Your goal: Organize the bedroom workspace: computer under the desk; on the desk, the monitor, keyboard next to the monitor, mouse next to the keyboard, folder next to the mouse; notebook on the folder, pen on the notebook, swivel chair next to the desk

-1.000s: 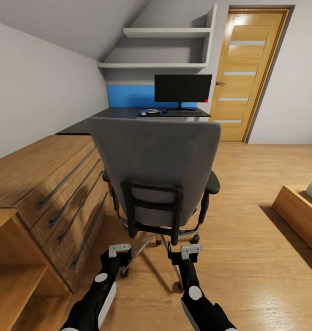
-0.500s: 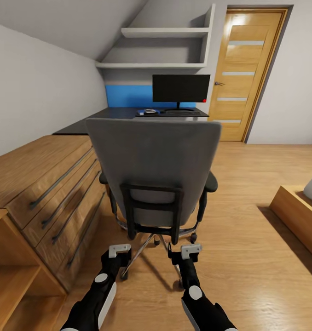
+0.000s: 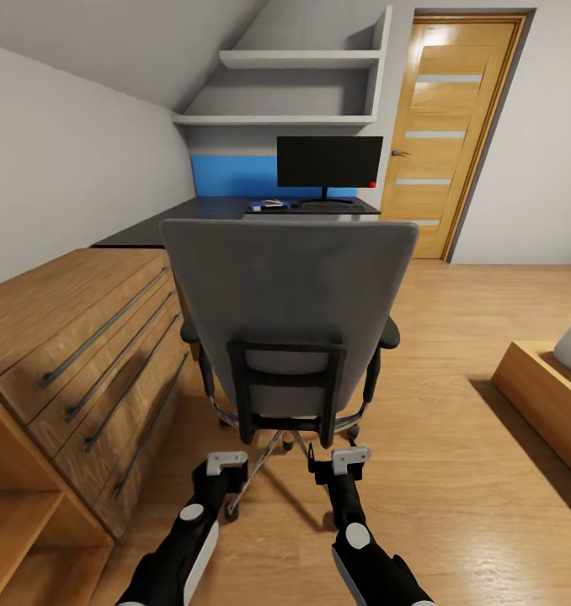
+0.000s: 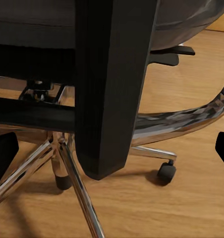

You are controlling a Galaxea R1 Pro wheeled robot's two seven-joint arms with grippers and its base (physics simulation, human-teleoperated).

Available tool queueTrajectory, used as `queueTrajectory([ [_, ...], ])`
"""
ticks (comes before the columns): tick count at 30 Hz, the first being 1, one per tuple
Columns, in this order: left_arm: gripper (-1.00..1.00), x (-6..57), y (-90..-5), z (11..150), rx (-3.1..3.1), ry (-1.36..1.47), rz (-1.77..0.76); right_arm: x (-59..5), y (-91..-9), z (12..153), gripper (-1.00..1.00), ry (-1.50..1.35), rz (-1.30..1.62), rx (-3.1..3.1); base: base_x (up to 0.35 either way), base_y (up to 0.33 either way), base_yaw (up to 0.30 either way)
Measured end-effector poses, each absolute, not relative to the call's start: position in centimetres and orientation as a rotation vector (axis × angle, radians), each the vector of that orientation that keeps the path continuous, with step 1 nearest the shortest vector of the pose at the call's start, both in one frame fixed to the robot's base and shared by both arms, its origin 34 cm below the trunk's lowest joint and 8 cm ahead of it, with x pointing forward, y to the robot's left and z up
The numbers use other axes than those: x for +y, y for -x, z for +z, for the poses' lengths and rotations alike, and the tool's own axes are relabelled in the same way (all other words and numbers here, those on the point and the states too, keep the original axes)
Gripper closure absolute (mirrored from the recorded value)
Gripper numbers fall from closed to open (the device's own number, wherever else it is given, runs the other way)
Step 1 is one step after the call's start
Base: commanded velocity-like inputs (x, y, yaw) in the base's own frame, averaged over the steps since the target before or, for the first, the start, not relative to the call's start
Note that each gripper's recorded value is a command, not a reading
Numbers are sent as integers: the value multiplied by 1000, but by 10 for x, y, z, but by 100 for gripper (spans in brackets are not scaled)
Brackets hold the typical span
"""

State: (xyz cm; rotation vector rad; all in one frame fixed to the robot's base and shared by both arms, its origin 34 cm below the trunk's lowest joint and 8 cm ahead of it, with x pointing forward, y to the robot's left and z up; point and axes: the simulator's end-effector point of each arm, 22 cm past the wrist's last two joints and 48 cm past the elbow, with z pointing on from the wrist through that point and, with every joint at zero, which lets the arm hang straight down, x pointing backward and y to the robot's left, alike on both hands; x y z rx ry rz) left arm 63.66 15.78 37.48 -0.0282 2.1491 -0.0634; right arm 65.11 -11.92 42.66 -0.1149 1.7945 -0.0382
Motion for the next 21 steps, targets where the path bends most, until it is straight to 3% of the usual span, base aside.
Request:
queueTrajectory([
  [21, -100, 128, -634, 378, 2094, -66, -132, -119, -651, 427, -100, 116, -38, 1794, 0, 0, 0],
])
